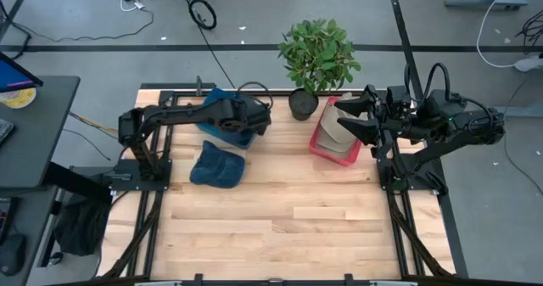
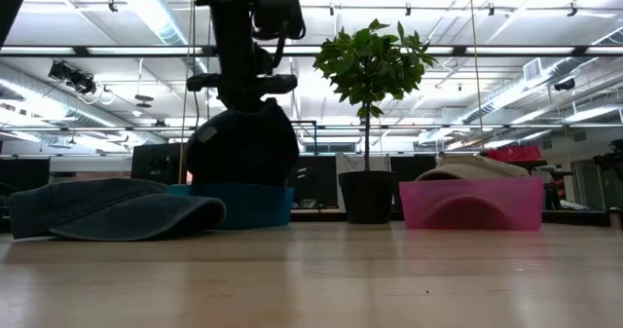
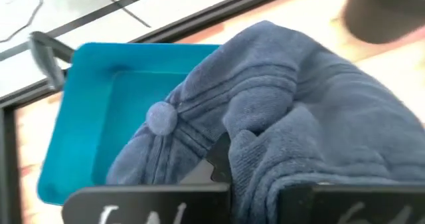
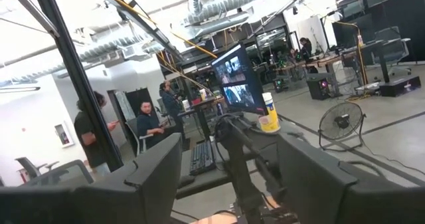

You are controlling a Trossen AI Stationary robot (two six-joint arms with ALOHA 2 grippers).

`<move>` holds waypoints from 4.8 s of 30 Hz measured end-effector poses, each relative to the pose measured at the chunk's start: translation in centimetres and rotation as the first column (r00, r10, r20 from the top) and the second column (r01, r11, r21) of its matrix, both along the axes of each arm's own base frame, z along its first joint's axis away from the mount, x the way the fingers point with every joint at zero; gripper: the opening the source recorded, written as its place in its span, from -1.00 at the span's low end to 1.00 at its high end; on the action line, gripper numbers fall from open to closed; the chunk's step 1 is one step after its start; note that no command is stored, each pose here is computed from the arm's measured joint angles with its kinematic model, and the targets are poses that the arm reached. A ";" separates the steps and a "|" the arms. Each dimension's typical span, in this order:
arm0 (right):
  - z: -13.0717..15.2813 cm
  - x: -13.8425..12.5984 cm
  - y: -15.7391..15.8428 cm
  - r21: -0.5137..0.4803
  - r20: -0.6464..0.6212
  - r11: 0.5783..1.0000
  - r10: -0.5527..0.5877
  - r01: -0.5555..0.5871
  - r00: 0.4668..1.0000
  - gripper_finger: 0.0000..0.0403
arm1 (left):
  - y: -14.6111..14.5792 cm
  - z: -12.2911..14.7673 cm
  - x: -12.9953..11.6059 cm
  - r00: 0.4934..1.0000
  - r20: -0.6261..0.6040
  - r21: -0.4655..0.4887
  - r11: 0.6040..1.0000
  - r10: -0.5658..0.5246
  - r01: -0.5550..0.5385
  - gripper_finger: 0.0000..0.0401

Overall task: Pick & Place hat
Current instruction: Put the right blue cap into the blue bin

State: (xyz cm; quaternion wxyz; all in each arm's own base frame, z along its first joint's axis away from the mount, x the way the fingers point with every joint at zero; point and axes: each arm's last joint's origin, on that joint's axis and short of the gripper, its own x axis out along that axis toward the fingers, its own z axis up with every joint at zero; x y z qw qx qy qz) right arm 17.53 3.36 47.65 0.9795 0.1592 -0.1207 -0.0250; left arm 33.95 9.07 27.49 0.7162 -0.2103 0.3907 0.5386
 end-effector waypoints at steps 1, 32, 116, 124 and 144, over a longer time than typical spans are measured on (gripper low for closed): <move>0.0 0.0 0.0 0.000 0.000 1.000 0.000 0.000 1.000 0.24 | 0.4 0.0 -0.2 1.000 -0.015 -0.001 1.000 0.002 -0.002 -0.98; 0.0 0.0 0.0 -0.001 0.000 1.000 -0.001 0.001 1.000 0.24 | 5.8 -0.2 -2.9 0.979 -0.200 0.000 0.999 0.034 -0.035 -0.78; -0.2 0.5 -1.1 -0.008 -0.016 0.998 -0.068 0.068 0.998 0.24 | 4.6 -2.5 1.3 0.885 0.026 -0.181 0.869 -0.464 0.461 -0.99; -0.2 0.6 -1.4 -0.008 -0.017 0.997 -0.082 0.082 0.996 0.24 | 1.8 -1.6 1.3 0.905 -0.091 -0.091 0.909 -0.415 0.407 -0.99; -0.5 0.6 -1.4 0.005 -0.047 0.997 -0.077 0.077 0.996 0.24 | 3.7 -3.2 -6.7 0.940 -0.299 -0.234 0.967 -0.167 0.097 -0.99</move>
